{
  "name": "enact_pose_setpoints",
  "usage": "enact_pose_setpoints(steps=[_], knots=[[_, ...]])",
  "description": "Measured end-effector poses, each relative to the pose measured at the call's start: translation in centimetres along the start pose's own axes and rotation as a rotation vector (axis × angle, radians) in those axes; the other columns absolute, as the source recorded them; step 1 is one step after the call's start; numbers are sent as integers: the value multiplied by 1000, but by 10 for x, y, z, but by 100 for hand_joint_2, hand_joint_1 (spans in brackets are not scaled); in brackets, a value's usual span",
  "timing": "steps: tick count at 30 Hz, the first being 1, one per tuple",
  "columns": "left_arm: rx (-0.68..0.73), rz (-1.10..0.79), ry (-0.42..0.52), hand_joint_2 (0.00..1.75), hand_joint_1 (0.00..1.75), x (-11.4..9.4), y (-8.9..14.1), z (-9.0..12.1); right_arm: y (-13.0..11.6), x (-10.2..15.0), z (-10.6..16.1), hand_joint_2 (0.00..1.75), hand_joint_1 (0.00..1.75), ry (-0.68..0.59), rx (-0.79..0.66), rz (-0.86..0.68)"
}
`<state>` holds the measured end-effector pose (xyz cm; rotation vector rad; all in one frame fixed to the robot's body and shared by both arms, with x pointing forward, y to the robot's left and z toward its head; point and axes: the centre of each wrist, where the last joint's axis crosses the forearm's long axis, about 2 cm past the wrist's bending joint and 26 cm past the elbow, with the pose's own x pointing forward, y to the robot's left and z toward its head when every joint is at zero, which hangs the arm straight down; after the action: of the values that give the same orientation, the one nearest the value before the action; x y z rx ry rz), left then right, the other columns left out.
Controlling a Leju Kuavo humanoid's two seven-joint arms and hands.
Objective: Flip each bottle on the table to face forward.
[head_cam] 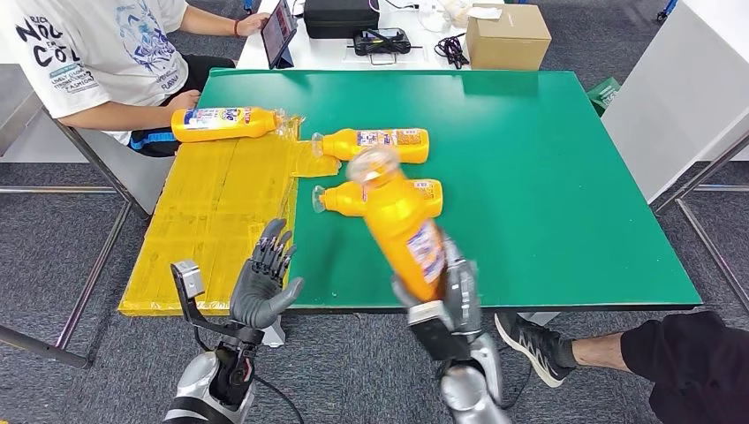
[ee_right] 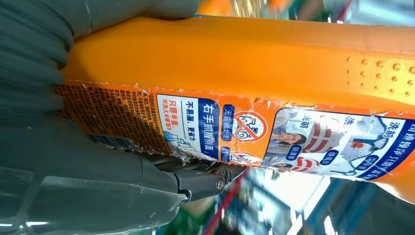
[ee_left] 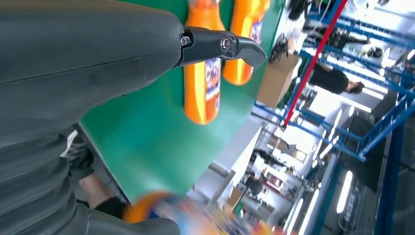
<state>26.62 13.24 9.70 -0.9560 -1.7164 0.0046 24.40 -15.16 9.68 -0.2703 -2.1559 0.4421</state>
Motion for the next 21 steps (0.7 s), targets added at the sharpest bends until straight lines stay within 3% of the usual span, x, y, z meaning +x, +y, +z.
enact_pose_setpoints(steps=[9, 21], knots=[[-45, 9, 27, 175, 0, -4, -7, 1, 55, 9, 18, 175, 175, 48, 190, -106], [-76, 10, 39, 175, 0, -6, -8, 4, 73, 10, 17, 175, 175, 60, 302, -131]])
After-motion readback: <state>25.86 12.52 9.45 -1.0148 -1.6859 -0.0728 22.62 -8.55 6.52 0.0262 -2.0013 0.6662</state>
